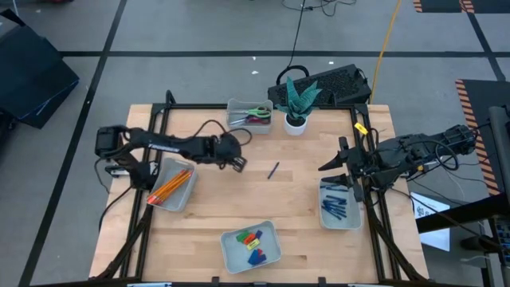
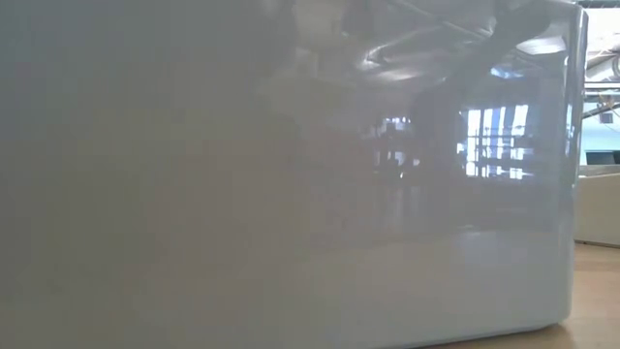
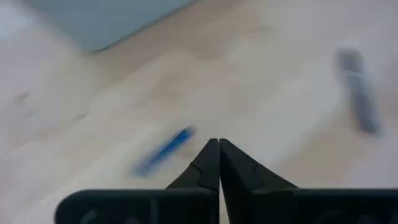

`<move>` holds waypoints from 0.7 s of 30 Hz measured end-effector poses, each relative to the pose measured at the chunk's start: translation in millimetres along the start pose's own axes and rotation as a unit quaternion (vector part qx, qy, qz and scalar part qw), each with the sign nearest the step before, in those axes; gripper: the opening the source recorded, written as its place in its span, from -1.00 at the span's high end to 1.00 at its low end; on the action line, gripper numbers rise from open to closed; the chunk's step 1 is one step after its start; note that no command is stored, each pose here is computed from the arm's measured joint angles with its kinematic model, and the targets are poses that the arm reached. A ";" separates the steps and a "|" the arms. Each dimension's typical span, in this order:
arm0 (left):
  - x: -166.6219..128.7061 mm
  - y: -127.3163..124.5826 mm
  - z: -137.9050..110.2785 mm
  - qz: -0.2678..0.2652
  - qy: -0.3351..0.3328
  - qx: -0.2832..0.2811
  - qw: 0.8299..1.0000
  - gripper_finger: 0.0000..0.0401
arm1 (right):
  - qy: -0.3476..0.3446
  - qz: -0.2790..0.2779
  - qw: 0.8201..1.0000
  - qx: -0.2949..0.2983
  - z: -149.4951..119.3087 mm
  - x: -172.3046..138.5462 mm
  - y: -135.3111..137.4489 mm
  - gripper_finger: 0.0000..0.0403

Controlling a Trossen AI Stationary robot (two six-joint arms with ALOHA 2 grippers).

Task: Sort crayons/erasers/pens/pencils in bins
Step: Put the blue crayon into the middle right gray bin

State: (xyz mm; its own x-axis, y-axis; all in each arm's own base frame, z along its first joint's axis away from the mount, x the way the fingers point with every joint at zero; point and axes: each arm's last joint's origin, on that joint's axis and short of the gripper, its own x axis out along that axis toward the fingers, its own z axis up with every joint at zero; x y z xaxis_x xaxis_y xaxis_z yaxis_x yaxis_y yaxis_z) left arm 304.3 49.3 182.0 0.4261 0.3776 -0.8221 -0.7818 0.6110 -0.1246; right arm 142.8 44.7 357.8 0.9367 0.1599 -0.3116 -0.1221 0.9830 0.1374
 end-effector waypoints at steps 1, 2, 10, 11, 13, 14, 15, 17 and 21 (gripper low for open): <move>-4.1 -8.3 1.5 -0.016 -0.009 0.014 1.000 0.98 | 0.000 0.000 1.000 0.000 0.1 -0.2 0.0 0.31; -7.7 -18.7 4.9 -0.037 -0.025 0.025 0.999 0.99 | 0.000 0.000 1.000 0.000 0.1 0.0 0.0 0.31; -11.5 -66.9 28.1 -0.053 -0.036 0.082 0.995 0.99 | 0.000 0.000 1.000 0.000 0.0 0.0 -0.1 0.31; -11.2 -65.2 30.3 -0.039 -0.024 0.096 0.994 0.97 | 0.000 0.000 1.000 0.000 0.0 0.0 0.0 0.31; -7.7 -56.0 34.3 -0.005 -0.001 0.119 0.993 0.91 | 0.000 0.000 1.000 0.000 0.0 -0.1 0.0 0.31; -5.0 -50.3 37.9 0.003 0.006 0.127 0.992 0.86 | 0.000 0.000 1.000 0.000 0.0 0.0 0.0 0.31; -2.3 -43.6 41.4 0.007 0.019 0.136 0.990 0.81 | 0.000 0.000 1.000 0.000 0.0 0.0 0.0 0.31; 4.4 -27.1 46.8 -0.004 0.063 0.160 0.985 0.68 | 0.000 0.000 1.000 0.000 0.0 0.0 0.0 0.31; 18.8 3.2 53.8 -0.036 0.112 0.251 0.961 0.39 | 0.000 0.000 1.000 0.000 0.0 0.0 0.0 0.31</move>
State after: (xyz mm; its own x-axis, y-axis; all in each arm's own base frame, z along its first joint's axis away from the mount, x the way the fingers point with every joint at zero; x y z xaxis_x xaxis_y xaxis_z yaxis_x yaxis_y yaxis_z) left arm 334.3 95.8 196.1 0.3191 0.1967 -0.9271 -0.4112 0.9101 0.0515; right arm 142.8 44.7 357.8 0.9367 0.1599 -0.3116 -0.1221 0.9829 0.1376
